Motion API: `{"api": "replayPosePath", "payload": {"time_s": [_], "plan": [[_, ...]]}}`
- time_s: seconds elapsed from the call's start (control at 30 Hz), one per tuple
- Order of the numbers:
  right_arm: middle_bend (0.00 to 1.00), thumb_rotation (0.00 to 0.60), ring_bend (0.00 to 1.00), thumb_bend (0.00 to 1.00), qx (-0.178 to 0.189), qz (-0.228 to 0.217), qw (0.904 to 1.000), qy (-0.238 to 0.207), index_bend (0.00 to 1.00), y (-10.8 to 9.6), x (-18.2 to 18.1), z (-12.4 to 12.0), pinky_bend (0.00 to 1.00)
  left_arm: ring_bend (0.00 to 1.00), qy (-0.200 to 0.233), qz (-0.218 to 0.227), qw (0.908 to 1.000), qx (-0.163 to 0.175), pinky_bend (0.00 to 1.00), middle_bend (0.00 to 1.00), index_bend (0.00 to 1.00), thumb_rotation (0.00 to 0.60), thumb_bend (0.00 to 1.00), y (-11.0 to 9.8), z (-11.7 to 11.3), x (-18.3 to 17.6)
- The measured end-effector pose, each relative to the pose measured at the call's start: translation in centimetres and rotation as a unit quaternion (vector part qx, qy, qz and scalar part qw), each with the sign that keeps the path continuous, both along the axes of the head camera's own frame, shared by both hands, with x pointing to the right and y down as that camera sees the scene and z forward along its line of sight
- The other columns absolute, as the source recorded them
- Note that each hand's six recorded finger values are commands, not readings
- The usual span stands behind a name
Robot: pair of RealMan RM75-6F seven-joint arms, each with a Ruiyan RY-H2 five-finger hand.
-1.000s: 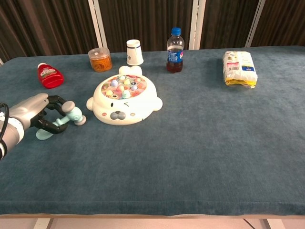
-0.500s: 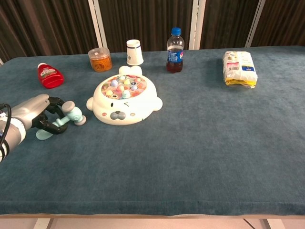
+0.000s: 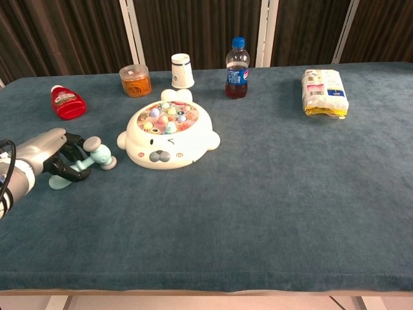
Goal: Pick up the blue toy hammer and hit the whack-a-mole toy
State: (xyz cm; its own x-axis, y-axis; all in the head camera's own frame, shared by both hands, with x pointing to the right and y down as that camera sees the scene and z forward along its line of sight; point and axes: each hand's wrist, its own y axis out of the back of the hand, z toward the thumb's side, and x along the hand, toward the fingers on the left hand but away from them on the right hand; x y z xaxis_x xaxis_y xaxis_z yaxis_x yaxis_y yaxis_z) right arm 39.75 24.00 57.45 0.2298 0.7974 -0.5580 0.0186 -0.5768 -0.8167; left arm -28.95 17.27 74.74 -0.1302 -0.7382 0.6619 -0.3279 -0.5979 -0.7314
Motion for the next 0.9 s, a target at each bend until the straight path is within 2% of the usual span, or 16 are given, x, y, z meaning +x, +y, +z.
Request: {"api": "replayPosePath", "payload": {"time_s": [0.53, 0.9], "plan": [[0.0, 0.6, 0.0, 0.25, 0.0, 0.0, 1.0, 0.0, 0.0, 0.0, 0.0, 0.0, 0.0, 0.32, 0.002, -0.004, 1.0, 0.003, 0.35, 0.45, 0.42, 0.6, 0.38, -0.24, 0.07, 0.05], [0.0, 0.6, 0.0, 0.25, 0.001, 0.001, 1.0, 0.0, 0.0, -0.05, 0.06, -0.07, 0.0, 0.35, -0.003, -0.01, 0.9999, -0.001, 0.41, 0.49, 0.45, 0.6, 0.49, -0.07, 0.24, -0.1]]}}
